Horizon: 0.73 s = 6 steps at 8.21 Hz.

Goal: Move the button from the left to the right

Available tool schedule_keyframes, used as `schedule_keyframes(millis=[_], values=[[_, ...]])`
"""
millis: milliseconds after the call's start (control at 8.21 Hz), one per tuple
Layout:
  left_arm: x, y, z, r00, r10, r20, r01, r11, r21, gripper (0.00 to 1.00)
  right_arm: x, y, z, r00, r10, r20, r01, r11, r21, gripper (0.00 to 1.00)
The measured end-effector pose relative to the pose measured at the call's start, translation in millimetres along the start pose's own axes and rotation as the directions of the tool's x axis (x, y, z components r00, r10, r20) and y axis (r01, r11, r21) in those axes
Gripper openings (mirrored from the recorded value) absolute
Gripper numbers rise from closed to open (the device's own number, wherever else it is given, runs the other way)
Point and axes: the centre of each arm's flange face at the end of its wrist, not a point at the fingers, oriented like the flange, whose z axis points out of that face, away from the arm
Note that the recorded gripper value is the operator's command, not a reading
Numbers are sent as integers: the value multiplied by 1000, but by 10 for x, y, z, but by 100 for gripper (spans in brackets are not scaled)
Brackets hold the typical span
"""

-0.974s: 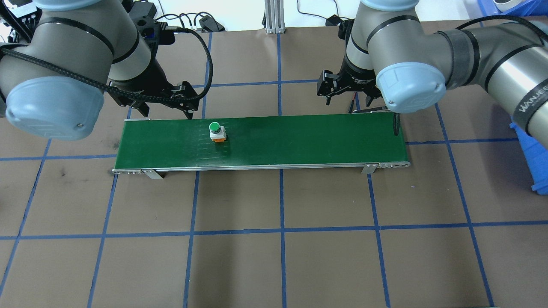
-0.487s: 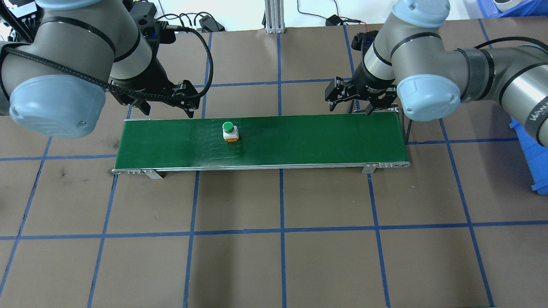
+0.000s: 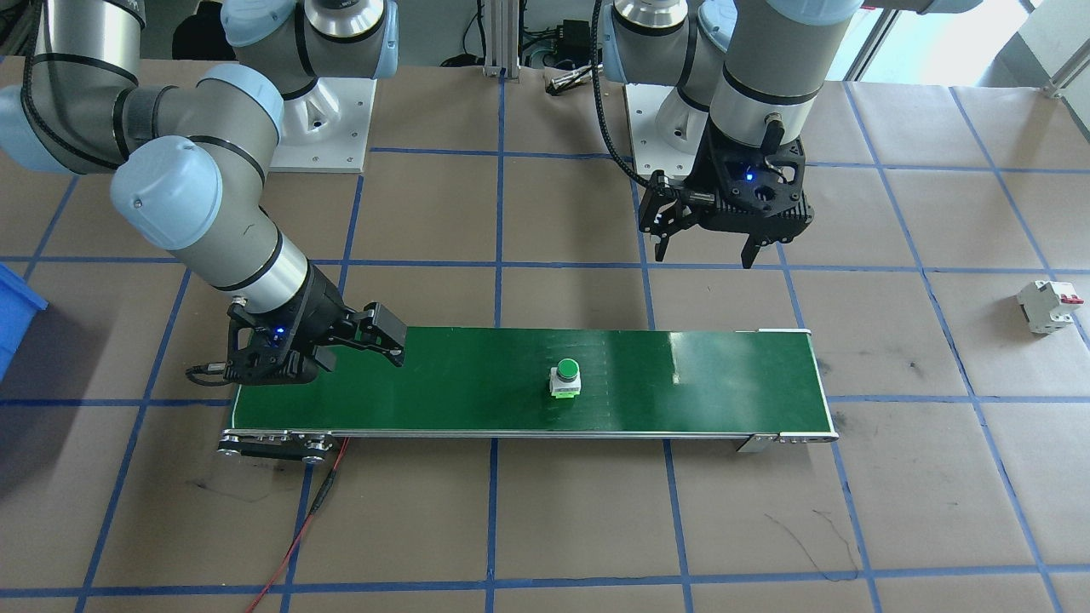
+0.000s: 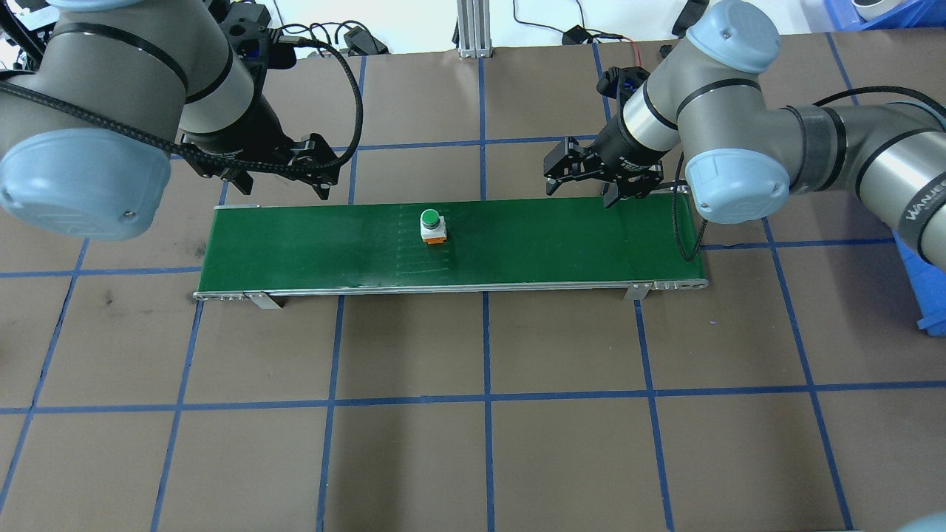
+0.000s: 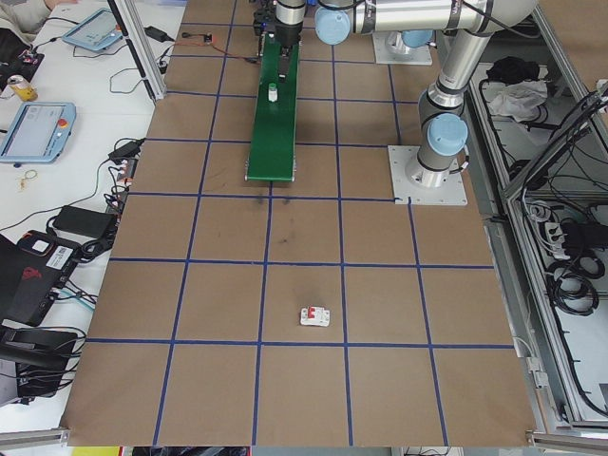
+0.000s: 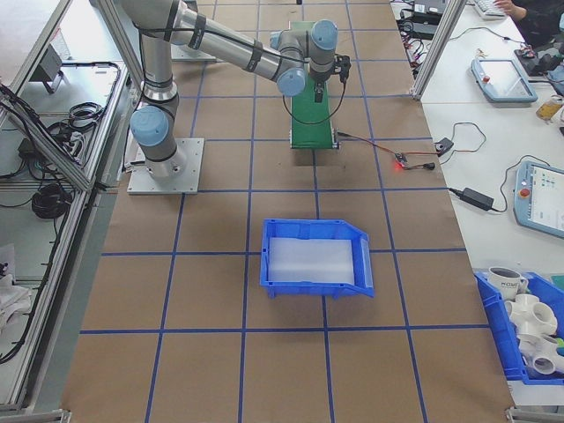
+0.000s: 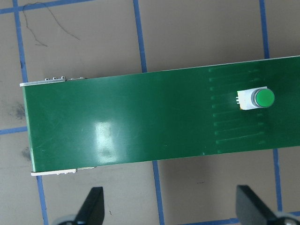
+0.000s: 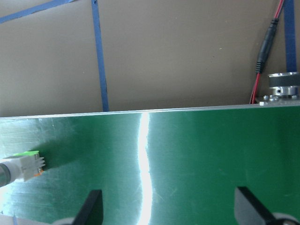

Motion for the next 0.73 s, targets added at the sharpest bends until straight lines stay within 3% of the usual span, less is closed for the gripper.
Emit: schedule_keyframes(millis=[487,731], values=[[20,11,34,1000,3,-8,-3,1000,-8,100,-176,-36,-27,999,-29,29,28,999,34,100],[20,-3,48,1000,3,-8,-3,1000,-10,100,-234,-21,2,999,-35,30,34,999,34,100]])
